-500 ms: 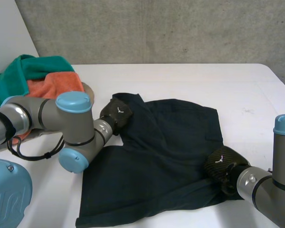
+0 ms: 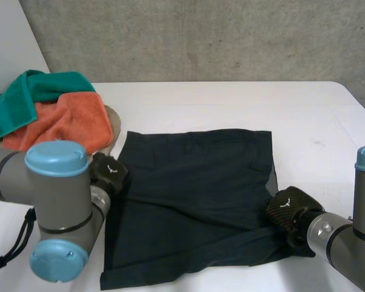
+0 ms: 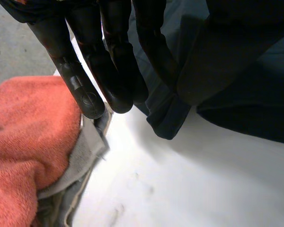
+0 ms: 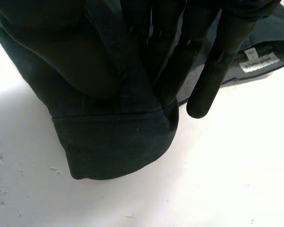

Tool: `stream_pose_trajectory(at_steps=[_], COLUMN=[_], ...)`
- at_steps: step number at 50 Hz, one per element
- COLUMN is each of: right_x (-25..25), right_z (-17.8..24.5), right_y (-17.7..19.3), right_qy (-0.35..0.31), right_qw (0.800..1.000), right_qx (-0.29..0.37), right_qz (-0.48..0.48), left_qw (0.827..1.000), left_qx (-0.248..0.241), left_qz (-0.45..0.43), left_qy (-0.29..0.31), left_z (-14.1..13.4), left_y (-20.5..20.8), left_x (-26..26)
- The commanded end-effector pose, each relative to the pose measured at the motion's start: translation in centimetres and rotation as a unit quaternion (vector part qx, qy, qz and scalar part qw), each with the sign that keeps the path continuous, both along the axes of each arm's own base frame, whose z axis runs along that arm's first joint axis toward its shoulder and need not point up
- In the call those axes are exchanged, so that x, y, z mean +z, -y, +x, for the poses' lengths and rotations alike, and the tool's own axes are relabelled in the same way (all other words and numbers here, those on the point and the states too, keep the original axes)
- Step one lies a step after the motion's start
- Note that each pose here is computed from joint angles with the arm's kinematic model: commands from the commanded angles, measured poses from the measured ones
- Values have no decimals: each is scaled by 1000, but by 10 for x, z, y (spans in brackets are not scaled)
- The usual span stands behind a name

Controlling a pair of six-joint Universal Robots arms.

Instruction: Fold the laundry.

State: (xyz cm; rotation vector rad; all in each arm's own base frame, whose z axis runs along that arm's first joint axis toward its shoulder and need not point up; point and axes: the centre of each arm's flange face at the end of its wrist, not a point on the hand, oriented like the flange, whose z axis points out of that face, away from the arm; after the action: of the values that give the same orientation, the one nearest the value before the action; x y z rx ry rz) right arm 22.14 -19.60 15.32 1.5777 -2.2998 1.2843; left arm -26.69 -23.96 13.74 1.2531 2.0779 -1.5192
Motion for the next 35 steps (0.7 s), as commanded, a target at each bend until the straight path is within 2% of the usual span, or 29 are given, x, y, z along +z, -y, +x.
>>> stream_pose_trajectory(at_steps=[1, 5, 9, 17, 20, 26, 30, 35], right_x=[-2, -2, 0, 7, 8, 9, 10, 12], right_z=[-1, -2, -2, 0, 1, 1, 0, 0], right_y=[-2, -4, -4, -2, -1, -1, 0, 1], right_qy=[-2, -2, 1, 36, 41, 42, 41, 42], right_qw=[1000, 1000, 1000, 999, 999, 999, 999, 999], right_qx=[-2, -3, -4, -25, -27, -27, -29, -32], right_qz=[6, 6, 2, 5, 6, 1, -1, -5], left_qw=[1000, 1000, 998, 990, 989, 987, 978, 974], left_qx=[11, 14, 18, 14, 2, -23, -35, -28], left_qz=[-12, -16, -45, -51, -17, 102, 152, 180], left_qy=[-3, -20, -49, -130, -144, -126, -140, -134], left_z=[0, -3, 0, 15, 21, 32, 31, 29], left_y=[-5, -4, -8, -59, -91, -141, -156, -155], left_x=[8, 13, 40, 77, 76, 51, 43, 31])
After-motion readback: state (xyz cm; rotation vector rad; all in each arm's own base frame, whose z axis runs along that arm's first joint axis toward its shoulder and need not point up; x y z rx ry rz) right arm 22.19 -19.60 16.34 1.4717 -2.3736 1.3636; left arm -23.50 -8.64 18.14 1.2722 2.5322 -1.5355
